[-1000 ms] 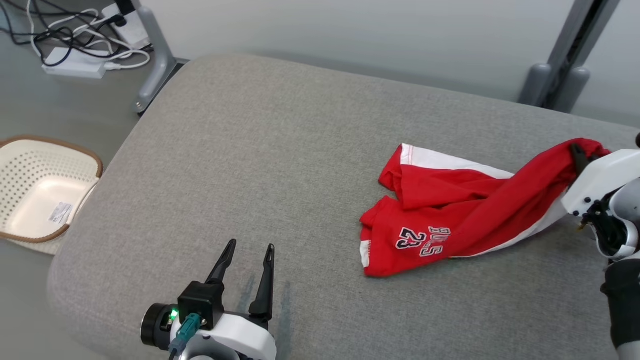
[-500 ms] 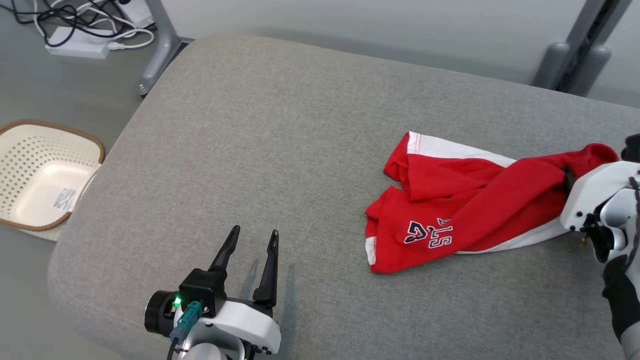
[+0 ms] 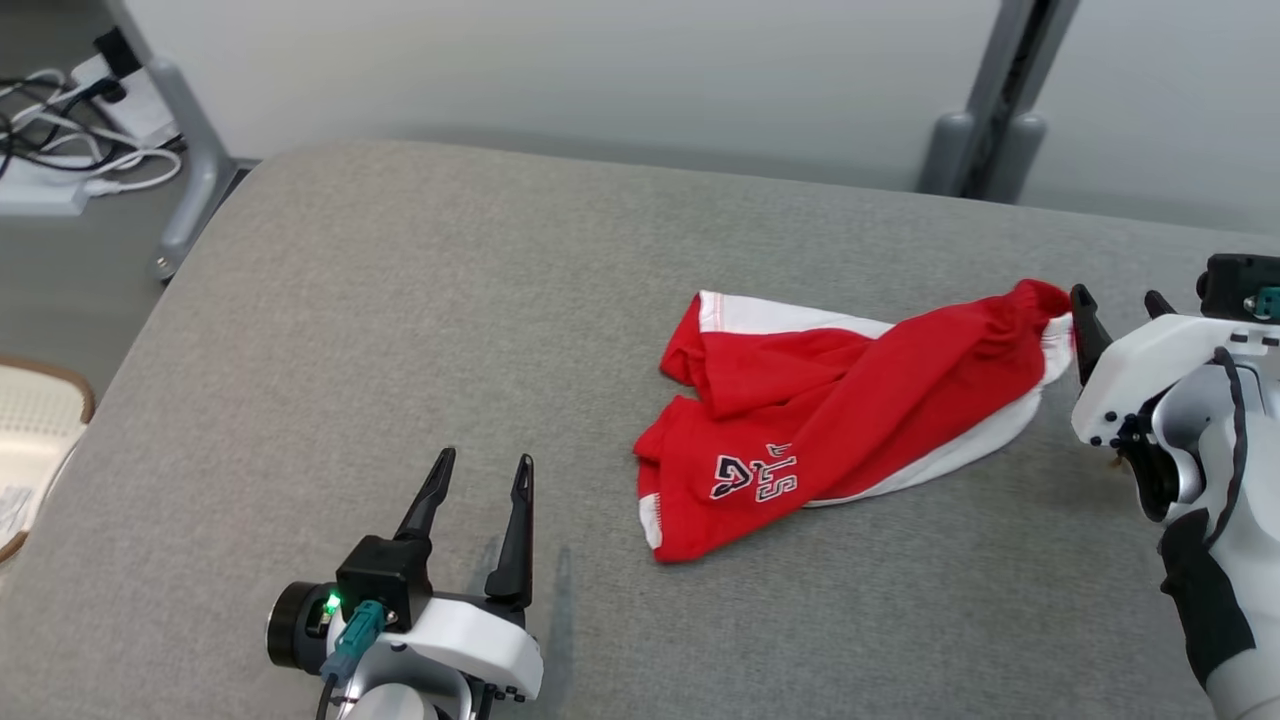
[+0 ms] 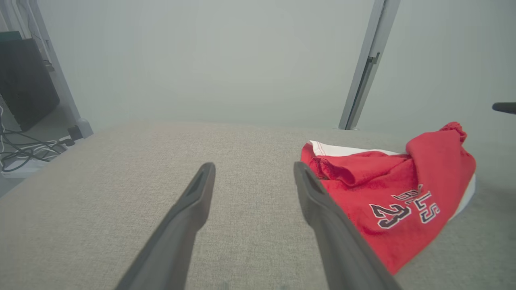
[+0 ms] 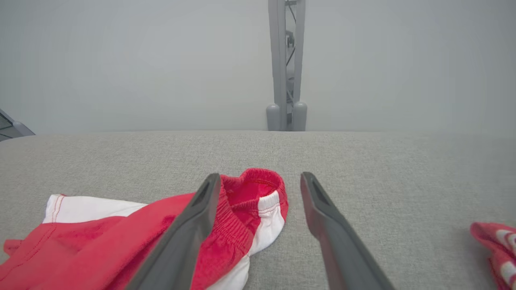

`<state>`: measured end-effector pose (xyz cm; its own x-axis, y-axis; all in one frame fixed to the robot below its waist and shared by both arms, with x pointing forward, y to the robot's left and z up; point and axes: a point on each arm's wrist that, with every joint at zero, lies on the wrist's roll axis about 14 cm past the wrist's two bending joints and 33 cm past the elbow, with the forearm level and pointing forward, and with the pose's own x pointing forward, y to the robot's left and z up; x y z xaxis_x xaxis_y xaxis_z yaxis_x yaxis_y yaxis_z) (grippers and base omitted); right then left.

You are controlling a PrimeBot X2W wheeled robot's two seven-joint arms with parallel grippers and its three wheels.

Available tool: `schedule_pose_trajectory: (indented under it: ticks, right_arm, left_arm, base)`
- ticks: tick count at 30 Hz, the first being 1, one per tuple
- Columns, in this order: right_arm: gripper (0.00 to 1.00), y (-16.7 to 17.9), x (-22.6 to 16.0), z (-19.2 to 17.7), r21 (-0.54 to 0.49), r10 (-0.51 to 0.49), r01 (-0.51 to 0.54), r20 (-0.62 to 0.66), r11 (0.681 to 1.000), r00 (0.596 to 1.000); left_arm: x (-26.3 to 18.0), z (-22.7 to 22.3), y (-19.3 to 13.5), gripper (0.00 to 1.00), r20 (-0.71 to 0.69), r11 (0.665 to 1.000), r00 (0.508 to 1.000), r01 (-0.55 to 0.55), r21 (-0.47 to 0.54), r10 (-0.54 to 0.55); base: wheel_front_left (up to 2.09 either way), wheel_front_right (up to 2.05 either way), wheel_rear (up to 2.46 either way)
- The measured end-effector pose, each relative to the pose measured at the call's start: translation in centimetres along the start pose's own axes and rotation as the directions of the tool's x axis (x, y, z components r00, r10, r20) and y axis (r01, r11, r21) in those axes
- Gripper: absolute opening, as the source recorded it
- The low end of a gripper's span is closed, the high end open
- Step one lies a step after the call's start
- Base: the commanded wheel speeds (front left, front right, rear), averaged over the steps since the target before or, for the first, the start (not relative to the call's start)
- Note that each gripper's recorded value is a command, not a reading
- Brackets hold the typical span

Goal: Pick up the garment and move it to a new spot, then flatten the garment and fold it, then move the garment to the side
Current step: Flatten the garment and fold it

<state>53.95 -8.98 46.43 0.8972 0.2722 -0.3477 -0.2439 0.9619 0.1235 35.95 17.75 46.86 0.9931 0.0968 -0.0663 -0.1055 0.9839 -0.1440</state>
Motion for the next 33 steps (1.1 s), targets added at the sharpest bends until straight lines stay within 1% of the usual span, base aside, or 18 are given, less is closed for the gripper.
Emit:
schedule_pose_trajectory:
  ticks: [2, 6, 13, 20, 23, 25, 27, 28, 31, 33]
  right_arm:
    - [1.0, -0.7, -1.0, 0.8, 0.005, -0.012, 0.011, 0.049, 1.0, 0.999]
    - [1.0, -2.0, -3.3, 2.1, -0.03, -0.022, 0.027, 0.162, 0.999, 0.987]
    - [1.0, -3.4, -7.9, 0.8, -0.007, -0.048, 0.052, 0.279, 0.999, 0.959]
    - [1.0, -4.0, -11.0, -2.6, 0.073, -0.1, 0.082, 0.284, 0.994, 0.954]
    - [1.0, -4.0, -11.6, -3.1, 0.084, -0.111, 0.091, 0.279, 0.992, 0.954]
    - [1.0, -4.1, -11.6, -2.8, 0.086, -0.116, 0.095, 0.287, 0.992, 0.951]
    - [1.0, -4.5, -11.8, -2.6, 0.093, -0.13, 0.108, 0.292, 0.99, 0.947]
    - [1.0, -4.7, -11.8, -2.5, 0.099, -0.138, 0.114, 0.292, 0.989, 0.946]
    - [1.0, -5.0, -11.9, -2.7, 0.112, -0.151, 0.123, 0.288, 0.986, 0.946]
    - [1.0, -5.2, -11.8, -2.9, 0.115, -0.157, 0.129, 0.278, 0.985, 0.948]
  left_arm:
    - [0.2, 0.3, -0.5, 1.0, 0.011, 1.0, 1.0, 0.017, 0.001, -0.017]
    - [0.3, 0.7, -1.4, 1.0, 0.026, 0.999, 0.999, 0.044, -0.004, -0.044]
    - [0.5, 1.4, -3.1, 1.0, 0.048, 0.995, 0.994, 0.096, -0.008, -0.096]
    - [0.7, 1.3, -4.4, 1.0, 0.046, 0.99, 0.989, 0.142, -0.006, -0.142]
    - [0.8, 1.0, -5.2, 1.0, 0.039, 0.985, 0.984, 0.172, -0.001, -0.171]
    - [0.8, 0.6, -5.9, 1.0, 0.027, 0.979, 0.979, 0.204, 0.003, -0.204]
    - [0.5, -0.3, -7.1, 1.0, -0.002, 0.965, 0.965, 0.261, 0.003, -0.26]
    - [0.2, -1.0, -7.9, 1.0, -0.023, 0.954, 0.953, 0.301, 0.01, -0.301]
    - [-0.7, -3.2, -10.1, 1.0, -0.096, 0.907, 0.905, 0.418, 0.038, -0.413]
    - [-1.1, -4.5, -10.7, 1.0, -0.141, 0.884, 0.88, 0.464, 0.058, -0.453]
  base:
    - [0.0, 0.0, 0.0]
    - [0.0, 0.0, 0.0]
    - [0.0, 0.0, 0.0]
    - [0.0, 0.0, 0.0]
    - [0.0, 0.0, 0.0]
    - [0.0, 0.0, 0.0]
    - [0.0, 0.0, 0.0]
    - [0.0, 0.0, 0.0]
    - [0.0, 0.0, 0.0]
    - [0.0, 0.0, 0.0]
